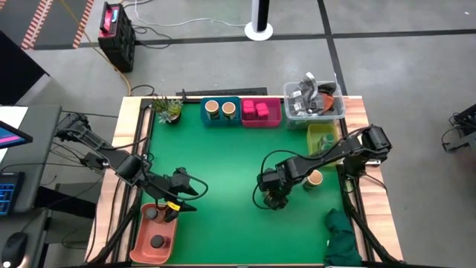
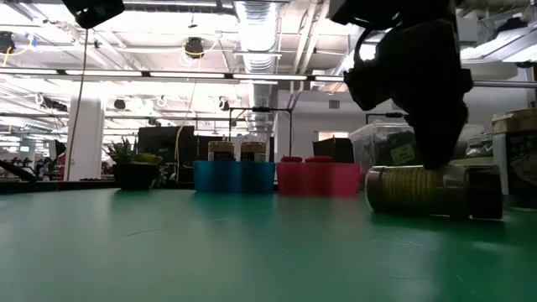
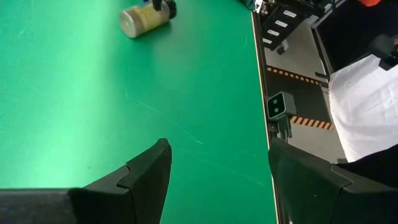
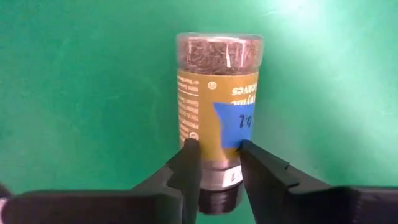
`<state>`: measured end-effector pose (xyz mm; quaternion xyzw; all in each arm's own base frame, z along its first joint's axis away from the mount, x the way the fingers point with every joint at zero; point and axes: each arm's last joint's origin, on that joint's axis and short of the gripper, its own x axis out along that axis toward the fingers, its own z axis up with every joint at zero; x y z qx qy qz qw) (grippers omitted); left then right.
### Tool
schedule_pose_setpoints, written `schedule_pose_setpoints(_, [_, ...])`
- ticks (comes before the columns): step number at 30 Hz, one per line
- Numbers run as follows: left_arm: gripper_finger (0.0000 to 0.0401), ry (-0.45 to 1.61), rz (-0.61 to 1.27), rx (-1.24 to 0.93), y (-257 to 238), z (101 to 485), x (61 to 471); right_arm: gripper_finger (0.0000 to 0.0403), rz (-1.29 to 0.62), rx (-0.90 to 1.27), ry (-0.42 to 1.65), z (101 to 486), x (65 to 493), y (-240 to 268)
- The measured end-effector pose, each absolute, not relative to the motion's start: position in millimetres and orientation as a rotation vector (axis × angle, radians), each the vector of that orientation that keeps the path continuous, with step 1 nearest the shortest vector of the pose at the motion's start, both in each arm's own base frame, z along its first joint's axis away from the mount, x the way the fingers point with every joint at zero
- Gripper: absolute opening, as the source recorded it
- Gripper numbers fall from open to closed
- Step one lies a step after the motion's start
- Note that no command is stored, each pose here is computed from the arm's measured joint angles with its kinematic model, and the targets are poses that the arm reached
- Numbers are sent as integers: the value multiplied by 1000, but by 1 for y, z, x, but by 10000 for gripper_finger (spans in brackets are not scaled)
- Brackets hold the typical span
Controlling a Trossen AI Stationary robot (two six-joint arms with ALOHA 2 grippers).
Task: Sort spices by type
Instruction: Put the black spice bottle into the orange bin
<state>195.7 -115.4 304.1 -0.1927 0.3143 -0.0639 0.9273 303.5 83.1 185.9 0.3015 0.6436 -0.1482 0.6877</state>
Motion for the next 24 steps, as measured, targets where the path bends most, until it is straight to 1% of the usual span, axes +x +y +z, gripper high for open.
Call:
schedule_pose_setpoints(4, [256,649,-137,-404,-116,304,196,166,-328,644,1460,195,305,80])
schedule_pose_setpoints(12, [256,661,-152,-428,-116,304,195,279,-364,562,1571,195,291,87])
schedule_pose_setpoints(16, [256,663,-153,-435,-116,304,195,323,-352,525,1577,194,288,93])
schedule_pose_setpoints(20, [256,663,-152,-440,-116,304,195,345,-363,538,1568,177,282,96])
schedule_pose_setpoints(24, [256,664,-149,-445,-116,304,195,349,-358,564,1548,165,278,99])
